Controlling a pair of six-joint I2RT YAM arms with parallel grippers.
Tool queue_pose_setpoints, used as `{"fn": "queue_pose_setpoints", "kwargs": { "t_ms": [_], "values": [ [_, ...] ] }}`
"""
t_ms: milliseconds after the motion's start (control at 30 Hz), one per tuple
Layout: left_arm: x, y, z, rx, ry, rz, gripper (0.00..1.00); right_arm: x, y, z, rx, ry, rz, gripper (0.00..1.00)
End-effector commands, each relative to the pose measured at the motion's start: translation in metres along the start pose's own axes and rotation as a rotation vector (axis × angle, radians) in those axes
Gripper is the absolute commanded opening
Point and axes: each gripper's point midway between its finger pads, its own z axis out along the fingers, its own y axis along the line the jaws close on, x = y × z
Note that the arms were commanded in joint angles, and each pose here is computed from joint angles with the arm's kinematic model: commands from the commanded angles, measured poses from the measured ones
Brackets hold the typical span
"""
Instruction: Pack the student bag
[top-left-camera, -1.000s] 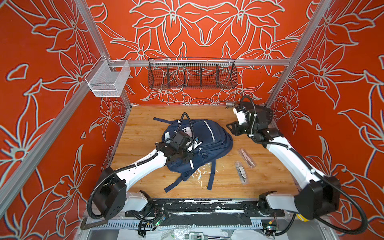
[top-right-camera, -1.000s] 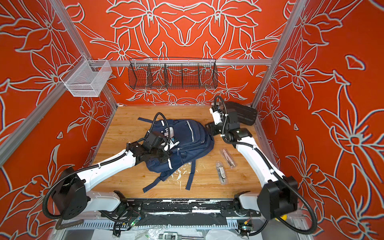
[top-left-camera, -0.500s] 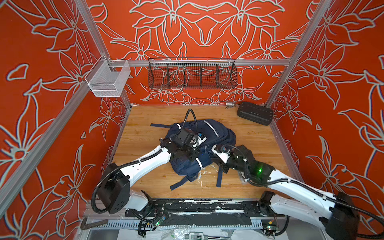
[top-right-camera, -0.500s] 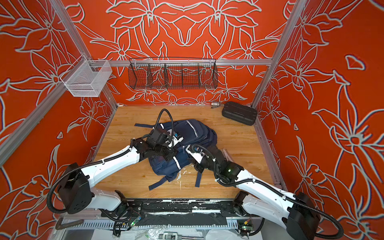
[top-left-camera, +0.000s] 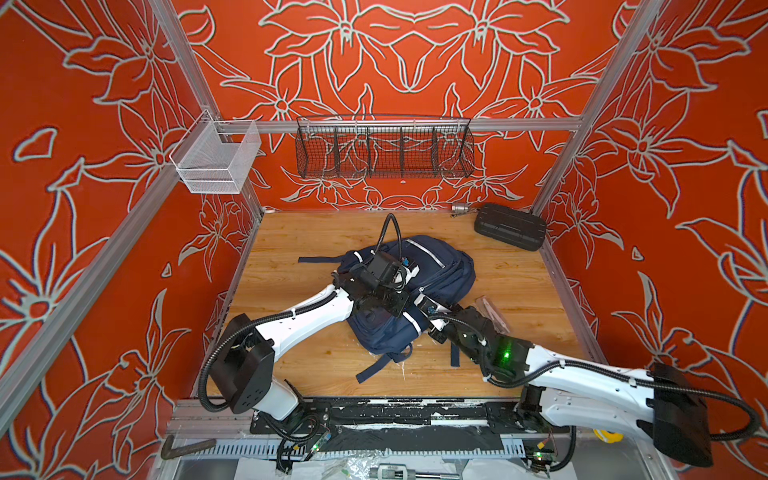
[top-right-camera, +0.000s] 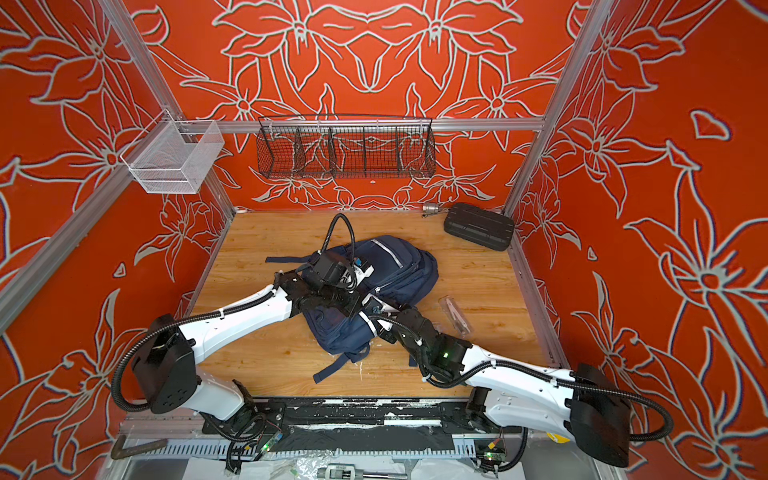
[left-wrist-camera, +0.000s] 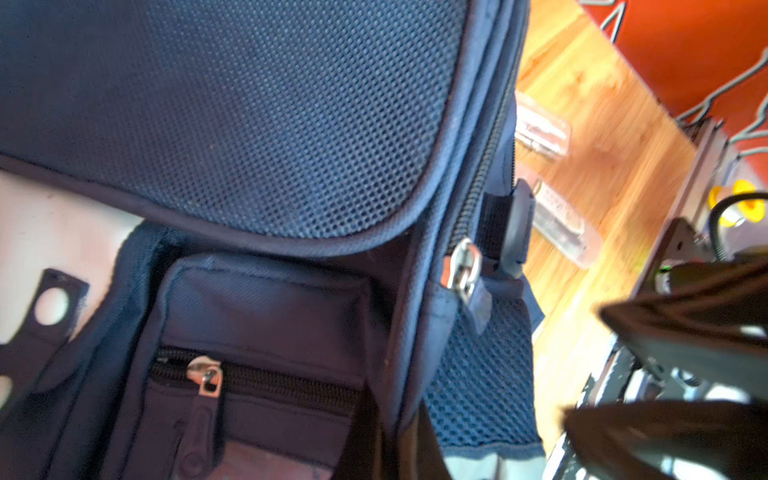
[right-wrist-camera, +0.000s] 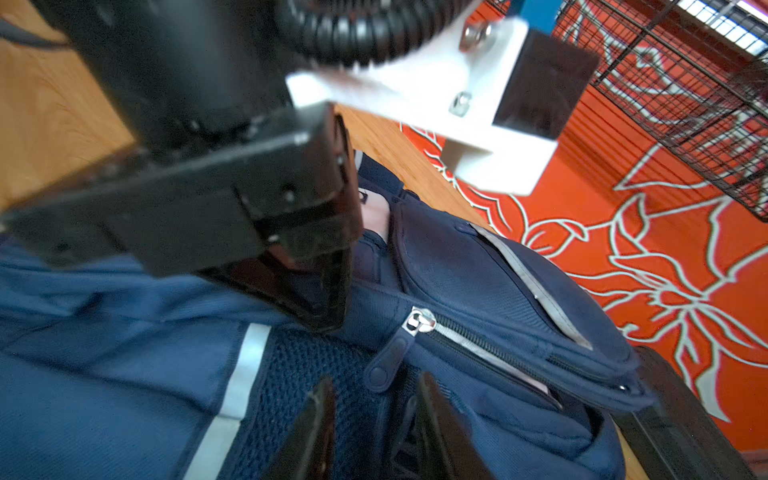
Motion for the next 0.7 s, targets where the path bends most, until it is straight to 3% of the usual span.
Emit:
{"fn": "queue_pose_setpoints", "kwargs": {
  "t_ms": [0,267,667],
  "values": [
    [-0.052,-0.031,-0.016,0.119,-0.158,-0.02,0.0,0.001,-0.02,0.001,0.14,0.001,-0.017,0.34],
    [-0.058,-0.04,-0.01,0.179,-0.148,-0.086,0.0,0.01,-0.028,0.009,0.227,0.052,-0.006,0.33],
    [-0.056,-0.042,-0.012,0.192,-0.151,-0.075,0.0,0.012,-0.042,0.021,0.371,0.087,0.037,0.31]
  ]
}}
